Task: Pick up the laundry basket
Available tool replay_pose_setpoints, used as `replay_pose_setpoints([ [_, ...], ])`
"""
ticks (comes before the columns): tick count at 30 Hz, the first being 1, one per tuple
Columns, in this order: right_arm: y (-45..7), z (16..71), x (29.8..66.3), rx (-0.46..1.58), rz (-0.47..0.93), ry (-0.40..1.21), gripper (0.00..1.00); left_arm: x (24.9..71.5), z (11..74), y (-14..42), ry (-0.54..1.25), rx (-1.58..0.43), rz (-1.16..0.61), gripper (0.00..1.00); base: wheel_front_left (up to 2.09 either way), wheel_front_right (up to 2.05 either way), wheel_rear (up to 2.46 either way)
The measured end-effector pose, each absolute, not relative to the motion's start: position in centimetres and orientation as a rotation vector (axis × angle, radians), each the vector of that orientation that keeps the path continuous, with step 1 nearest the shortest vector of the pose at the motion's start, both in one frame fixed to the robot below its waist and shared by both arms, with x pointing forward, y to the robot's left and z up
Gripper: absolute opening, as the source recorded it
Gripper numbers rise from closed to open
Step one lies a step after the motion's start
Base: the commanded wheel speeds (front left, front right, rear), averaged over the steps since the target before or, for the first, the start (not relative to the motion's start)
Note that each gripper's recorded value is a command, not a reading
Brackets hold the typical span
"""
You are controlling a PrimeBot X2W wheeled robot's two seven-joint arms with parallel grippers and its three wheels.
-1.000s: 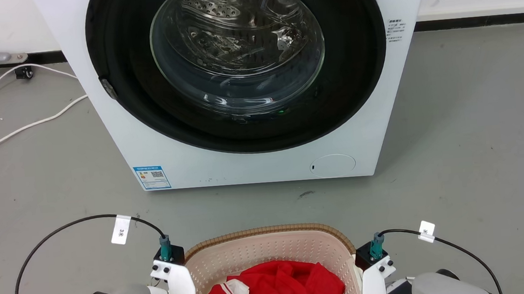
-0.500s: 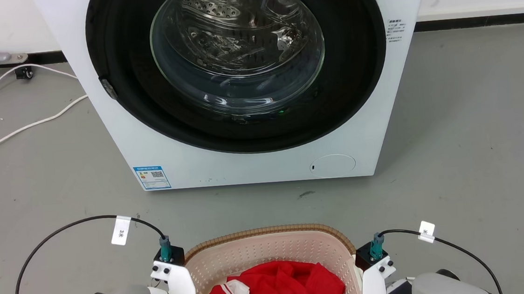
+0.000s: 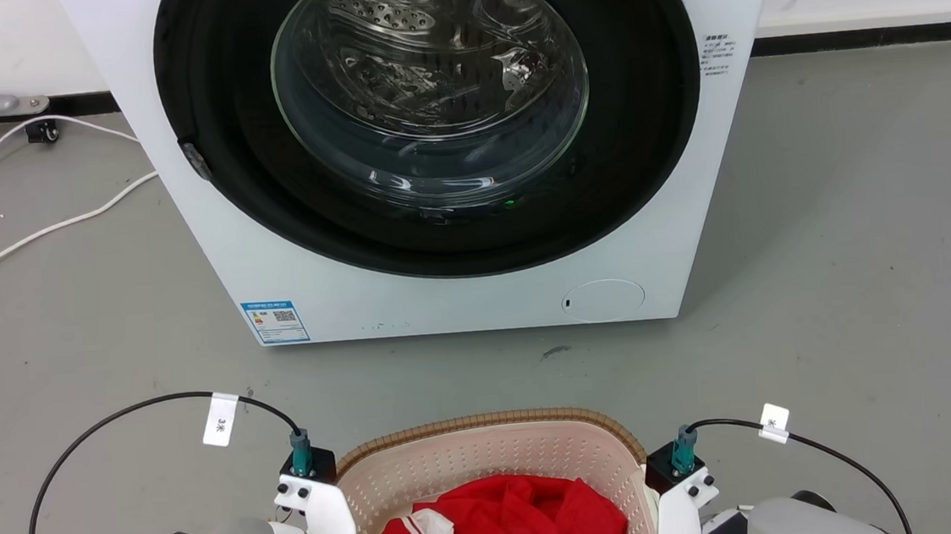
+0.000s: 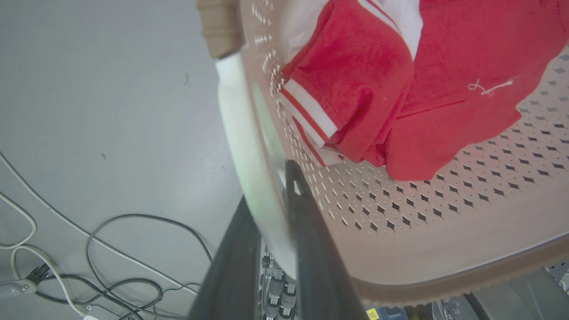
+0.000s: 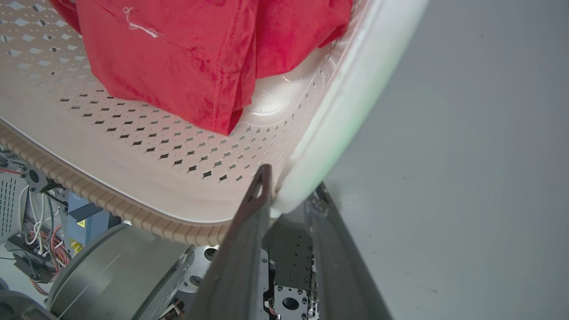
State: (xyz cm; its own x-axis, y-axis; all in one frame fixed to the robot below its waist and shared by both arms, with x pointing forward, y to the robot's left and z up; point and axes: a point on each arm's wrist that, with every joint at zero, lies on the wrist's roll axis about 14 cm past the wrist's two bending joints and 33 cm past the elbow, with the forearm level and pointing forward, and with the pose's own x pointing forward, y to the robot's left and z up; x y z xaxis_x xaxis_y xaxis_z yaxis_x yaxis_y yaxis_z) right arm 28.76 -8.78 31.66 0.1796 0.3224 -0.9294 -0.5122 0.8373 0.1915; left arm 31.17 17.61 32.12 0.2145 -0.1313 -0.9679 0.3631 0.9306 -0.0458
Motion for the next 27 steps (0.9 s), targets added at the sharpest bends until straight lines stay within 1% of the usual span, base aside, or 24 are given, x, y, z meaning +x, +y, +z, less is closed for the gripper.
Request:
replay_pose_setpoints([
  [27,-8.83,31.31,28.49,-0.18,0.597,1.272,0.0,30.98,31.87,17.53,1.325,0.204,-0.351,0.0,0.0,0.0,0.0],
])
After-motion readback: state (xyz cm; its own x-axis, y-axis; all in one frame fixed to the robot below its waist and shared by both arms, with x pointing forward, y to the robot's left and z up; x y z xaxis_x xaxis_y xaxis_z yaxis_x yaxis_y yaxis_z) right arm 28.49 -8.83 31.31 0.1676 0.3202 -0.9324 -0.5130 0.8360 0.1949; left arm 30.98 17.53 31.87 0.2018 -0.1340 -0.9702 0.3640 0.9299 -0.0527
